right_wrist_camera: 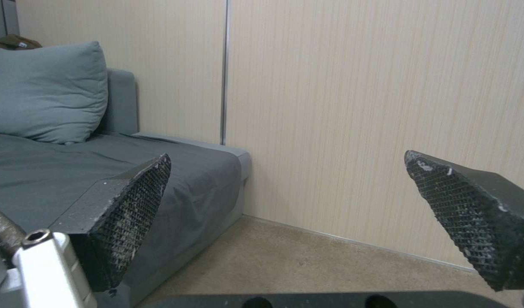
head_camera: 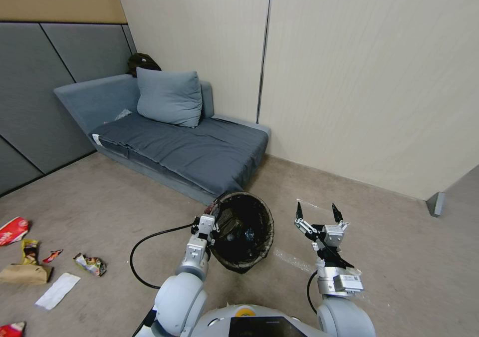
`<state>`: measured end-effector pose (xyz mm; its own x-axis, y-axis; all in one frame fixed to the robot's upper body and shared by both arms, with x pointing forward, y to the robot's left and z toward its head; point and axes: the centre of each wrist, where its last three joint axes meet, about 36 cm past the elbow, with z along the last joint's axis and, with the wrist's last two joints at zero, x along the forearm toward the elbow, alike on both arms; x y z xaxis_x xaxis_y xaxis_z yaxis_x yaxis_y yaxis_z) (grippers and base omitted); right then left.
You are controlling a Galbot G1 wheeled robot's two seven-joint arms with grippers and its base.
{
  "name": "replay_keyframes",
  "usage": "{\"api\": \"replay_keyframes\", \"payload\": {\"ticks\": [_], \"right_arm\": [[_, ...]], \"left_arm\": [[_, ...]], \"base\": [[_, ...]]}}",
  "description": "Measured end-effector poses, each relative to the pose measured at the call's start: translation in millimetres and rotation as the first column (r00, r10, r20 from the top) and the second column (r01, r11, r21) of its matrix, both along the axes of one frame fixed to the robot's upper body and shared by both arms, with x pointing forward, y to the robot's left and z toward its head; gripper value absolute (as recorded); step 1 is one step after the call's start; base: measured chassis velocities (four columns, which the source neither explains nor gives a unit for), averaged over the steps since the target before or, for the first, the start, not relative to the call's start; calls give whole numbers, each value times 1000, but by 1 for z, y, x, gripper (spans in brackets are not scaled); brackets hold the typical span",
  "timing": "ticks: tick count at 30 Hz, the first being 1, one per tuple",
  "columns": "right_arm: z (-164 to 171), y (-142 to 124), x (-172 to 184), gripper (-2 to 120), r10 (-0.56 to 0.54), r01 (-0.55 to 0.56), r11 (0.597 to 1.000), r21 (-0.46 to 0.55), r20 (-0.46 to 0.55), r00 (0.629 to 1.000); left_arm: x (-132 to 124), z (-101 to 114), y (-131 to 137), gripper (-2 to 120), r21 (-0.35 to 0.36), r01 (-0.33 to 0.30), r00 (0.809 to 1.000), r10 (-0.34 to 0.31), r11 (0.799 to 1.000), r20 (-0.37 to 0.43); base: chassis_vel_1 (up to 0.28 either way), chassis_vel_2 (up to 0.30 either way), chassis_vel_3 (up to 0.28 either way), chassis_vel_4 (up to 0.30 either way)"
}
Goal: Pick up the trash bin, then pick up the garbage from the floor and place it into the trash bin.
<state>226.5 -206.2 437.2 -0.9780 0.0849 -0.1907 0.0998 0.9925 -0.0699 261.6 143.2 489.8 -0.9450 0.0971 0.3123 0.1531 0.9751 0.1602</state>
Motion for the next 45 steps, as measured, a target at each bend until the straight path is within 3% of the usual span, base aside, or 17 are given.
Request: {"api": "replay_keyframes", "payload": {"ticks": [17,45], "right_arm": [[-4,-11,8,100,4,-5,1000,16,32,999],[-10,-12,16,100,9,-11,1000,27,77,997]], "left_arm": [[0,0,1,1,-2,-11,1000,11,1000,0],[1,0,1,1,0,-5,1000,5,1000,4]], "base": [[13,12,11,11],[109,109,115,113]]}}
